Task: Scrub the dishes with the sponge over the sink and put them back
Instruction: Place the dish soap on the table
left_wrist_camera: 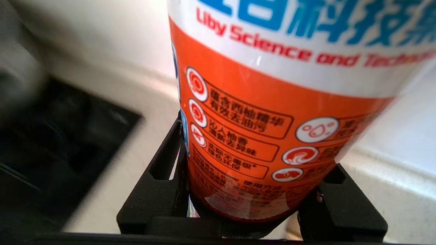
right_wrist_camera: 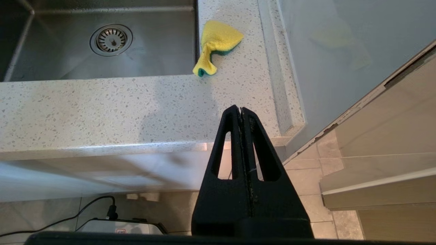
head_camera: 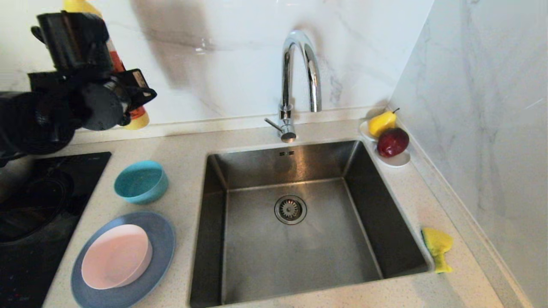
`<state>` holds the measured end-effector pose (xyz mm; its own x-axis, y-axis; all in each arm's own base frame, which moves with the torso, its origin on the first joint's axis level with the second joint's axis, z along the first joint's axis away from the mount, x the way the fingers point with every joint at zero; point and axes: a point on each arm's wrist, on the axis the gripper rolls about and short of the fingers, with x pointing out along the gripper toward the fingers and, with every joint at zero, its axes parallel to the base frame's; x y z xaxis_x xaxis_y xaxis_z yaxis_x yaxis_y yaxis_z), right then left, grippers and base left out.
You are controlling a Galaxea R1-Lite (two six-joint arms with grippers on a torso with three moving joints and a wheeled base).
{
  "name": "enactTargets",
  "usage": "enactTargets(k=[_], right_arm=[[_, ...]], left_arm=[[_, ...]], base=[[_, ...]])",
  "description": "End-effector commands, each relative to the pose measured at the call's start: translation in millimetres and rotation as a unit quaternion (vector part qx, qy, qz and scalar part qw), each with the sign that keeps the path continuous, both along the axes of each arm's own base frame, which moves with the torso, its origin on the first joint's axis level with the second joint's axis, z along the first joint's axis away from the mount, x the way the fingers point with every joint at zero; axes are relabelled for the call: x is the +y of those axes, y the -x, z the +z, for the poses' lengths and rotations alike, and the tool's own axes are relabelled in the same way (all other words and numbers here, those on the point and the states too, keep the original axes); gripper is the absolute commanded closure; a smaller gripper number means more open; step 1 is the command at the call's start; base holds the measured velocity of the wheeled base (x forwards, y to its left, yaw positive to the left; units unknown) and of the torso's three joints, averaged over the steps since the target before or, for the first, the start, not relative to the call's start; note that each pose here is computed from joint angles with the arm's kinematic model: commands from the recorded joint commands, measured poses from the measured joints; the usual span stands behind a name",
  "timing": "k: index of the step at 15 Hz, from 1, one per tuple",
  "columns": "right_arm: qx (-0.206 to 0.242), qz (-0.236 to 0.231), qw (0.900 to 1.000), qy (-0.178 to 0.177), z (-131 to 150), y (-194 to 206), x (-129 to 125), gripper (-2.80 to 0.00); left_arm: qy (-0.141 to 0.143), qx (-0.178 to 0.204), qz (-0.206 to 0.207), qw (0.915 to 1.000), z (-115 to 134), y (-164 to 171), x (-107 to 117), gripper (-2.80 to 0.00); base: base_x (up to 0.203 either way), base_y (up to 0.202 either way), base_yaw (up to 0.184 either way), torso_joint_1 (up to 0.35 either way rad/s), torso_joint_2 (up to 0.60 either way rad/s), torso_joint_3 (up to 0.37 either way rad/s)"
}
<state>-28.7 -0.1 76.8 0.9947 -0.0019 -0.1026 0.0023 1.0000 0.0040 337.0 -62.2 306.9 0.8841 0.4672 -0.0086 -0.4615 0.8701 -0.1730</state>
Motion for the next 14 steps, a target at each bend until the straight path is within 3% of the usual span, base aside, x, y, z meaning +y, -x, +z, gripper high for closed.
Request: enactTargets(k=[1, 5, 10, 14], right_arm=[[0.001, 0.000, 1.000, 0.000, -0.2, 0.0, 0.0, 0.00], [0.000, 0.000, 1.000, 0.000, -0.1, 0.0, 0.0, 0.00], [0.001, 0.000, 1.000, 0.000, -0.2, 0.0, 0.0, 0.00], [0.001, -0.001, 1.000, 0.000, -0.2, 0.0, 0.0, 0.00]], left_arm=[[0.011, 0.043, 0.007, 0.9990, -45.0, -36.8, -7.7, 0.00], [0.027, 0.035, 0.023, 0.9988, -82.3, -74.1, -15.7, 0.00], [0.035, -0.012, 0.034, 0.9987, -98.5, -105.5, -14.3, 0.00], [0.032, -0.019, 0.037, 0.9986, -109.8, -120.2, -14.2, 0.00]], base=[[0.000, 0.000, 0.000, 0.000, 0.00, 0.000], [0.000, 0.000, 0.000, 0.000, 0.00, 0.000], [0.000, 0.000, 0.000, 0.000, 0.00, 0.000], [0.000, 0.000, 0.000, 0.000, 0.00, 0.000]])
